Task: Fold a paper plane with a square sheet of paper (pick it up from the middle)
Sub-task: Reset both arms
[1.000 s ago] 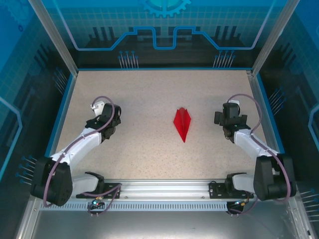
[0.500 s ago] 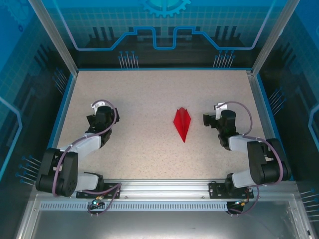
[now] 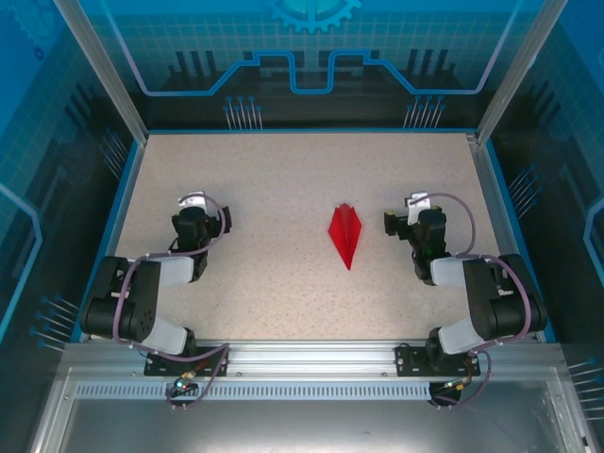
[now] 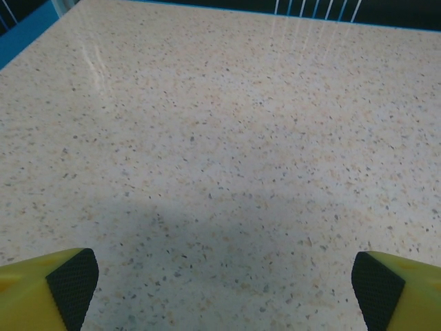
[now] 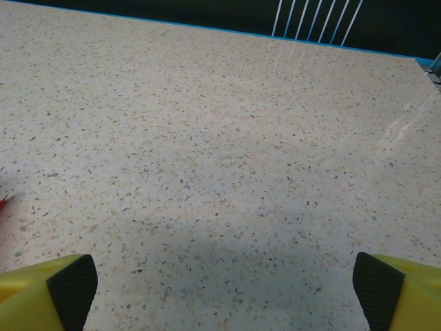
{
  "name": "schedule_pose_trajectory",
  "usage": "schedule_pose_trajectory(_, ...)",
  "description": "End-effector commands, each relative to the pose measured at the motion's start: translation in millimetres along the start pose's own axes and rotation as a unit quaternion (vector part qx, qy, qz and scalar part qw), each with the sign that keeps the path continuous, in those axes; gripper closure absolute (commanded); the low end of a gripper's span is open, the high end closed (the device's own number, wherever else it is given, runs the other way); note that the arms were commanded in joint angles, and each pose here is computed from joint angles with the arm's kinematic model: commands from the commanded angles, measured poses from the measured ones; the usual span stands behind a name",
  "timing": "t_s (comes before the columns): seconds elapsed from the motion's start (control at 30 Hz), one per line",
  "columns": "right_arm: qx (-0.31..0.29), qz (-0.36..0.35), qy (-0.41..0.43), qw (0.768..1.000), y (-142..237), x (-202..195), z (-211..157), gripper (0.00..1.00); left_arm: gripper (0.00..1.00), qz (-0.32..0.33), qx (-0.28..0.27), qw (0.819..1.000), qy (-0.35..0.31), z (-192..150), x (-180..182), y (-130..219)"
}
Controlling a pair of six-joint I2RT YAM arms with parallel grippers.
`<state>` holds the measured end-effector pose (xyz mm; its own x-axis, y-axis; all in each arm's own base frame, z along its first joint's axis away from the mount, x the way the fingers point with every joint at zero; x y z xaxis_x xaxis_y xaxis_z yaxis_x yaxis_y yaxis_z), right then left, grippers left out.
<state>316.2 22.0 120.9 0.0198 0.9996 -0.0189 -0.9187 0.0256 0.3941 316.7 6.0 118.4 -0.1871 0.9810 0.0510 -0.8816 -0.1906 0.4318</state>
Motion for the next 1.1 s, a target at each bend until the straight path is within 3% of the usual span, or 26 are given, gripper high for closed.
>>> schedule_pose_trajectory(0.0,-0.015,-0.006,-0.007,1.000,-1.5,-0.1,5.3,0.01,0.01,-0.028,-0.043,0.999,-0.001,3.6,-0.6,-1.2)
schedule_pose_trajectory(0.2,-0.009,0.007,-0.013,1.000,-3.0,-2.4,5.7,0.01,0.02,-0.084,-0.043,0.995,-0.037,2.6,-14.7,1.7)
schedule_pose_trajectory(0.3,-0.009,0.007,-0.013,1.000,-3.0,-2.4,5.6,0.01,0.02,-0.107,-0.027,0.994,-0.022,4.8,-10.4,-2.6)
schedule_pose_trajectory(0.53,-0.010,0.006,-0.013,1.000,-2.9,-2.2,6.2,0.00,0.02,-0.086,-0.030,0.996,-0.016,4.5,-6.6,-2.3)
schedule_pose_trajectory(0.8,-0.010,0.006,-0.013,1.000,-2.9,-2.2,6.0,0.00,0.01,-0.098,-0.028,0.995,-0.021,5.3,-9.1,-2.6)
schedule_pose_trajectory(0.9,-0.010,0.006,-0.013,1.000,-2.9,-2.3,6.0,0.01,0.02,-0.131,-0.033,0.990,-0.036,3.9,-15.2,-0.1)
schedule_pose_trajectory(1.07,-0.009,0.007,-0.013,1.000,-3.0,-2.1,5.7,0.01,0.01,-0.112,-0.028,0.993,-0.026,5.6,-11.6,-2.5)
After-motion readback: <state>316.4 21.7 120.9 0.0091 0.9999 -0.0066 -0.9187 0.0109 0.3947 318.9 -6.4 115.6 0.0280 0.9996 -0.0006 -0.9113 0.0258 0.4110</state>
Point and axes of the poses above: each hand's point on the last joint's axis, 136 mm out from that joint toward the fingers, its own y axis back along the fingers, its own x axis along the line the jaws close on, z = x × y, the point moved 8 cm from there along y, back along the fingers, and after that the axes turned 6 degrees about -y, right-handed, at the moved point
